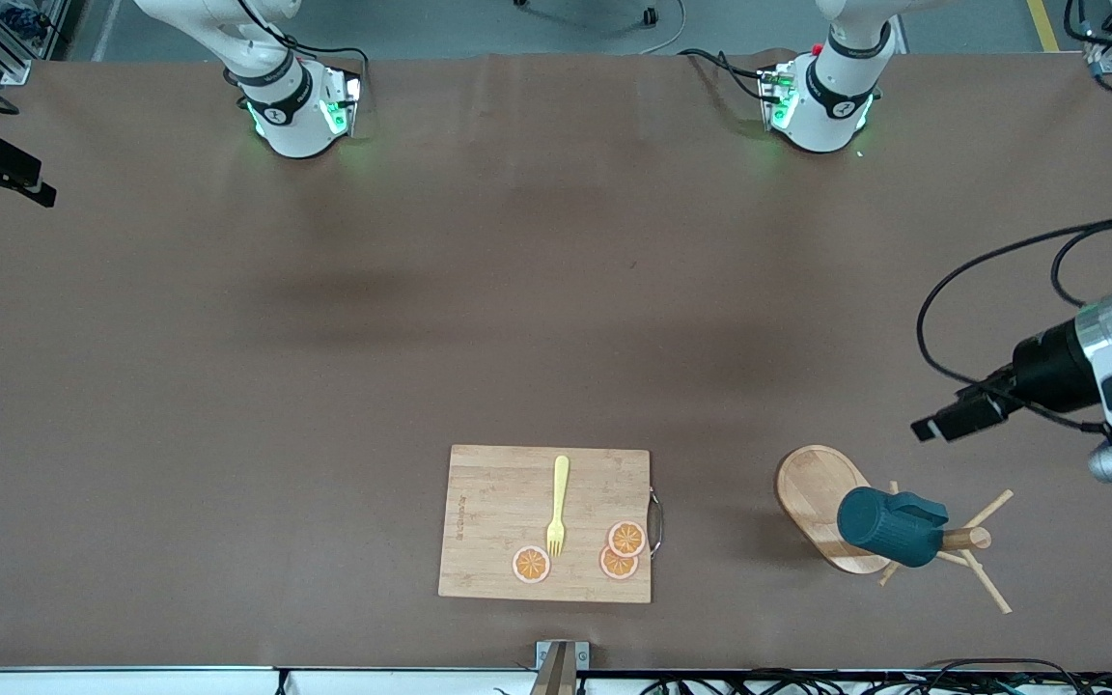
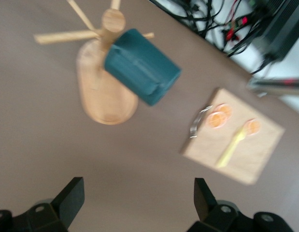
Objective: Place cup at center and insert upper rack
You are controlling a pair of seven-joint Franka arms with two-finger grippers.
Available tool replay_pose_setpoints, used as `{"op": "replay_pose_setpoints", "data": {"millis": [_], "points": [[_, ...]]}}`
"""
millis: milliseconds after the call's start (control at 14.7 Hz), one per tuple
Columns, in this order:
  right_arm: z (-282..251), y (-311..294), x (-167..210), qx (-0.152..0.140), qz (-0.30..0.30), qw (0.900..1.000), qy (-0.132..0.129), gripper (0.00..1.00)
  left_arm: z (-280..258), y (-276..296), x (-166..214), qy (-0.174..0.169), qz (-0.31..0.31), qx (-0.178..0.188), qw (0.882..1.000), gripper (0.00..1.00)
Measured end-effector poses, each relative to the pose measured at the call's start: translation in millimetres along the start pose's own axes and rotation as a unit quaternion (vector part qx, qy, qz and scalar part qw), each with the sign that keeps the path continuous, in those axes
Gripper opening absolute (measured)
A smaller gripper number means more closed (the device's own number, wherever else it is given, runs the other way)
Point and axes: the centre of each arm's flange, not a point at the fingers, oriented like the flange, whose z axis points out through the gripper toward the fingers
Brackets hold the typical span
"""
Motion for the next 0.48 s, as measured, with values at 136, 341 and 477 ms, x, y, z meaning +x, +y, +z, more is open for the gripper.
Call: {"op": "replay_pose_setpoints", "data": {"millis": [136, 341, 477], "points": [[0.0, 0.0, 0.0, 0.0, 0.0, 1.0, 0.0, 1.0, -21.5, -0.2, -17.9, 0.004, 0.082, 0.056, 0.995, 1.0], [-0.2, 0.1, 0.3, 0.0, 0.0, 1.0, 0.001, 1.0, -51.2, 0.9, -43.1, -0.009, 0.176, 0.082, 0.981, 1.0], [-0.3, 0.1, 0.4, 0.0, 0.0, 1.0, 0.002, 1.0, -64.2, 10.9, -70.3, -0.023, 0.207, 0.104, 0.973, 1.0]]}}
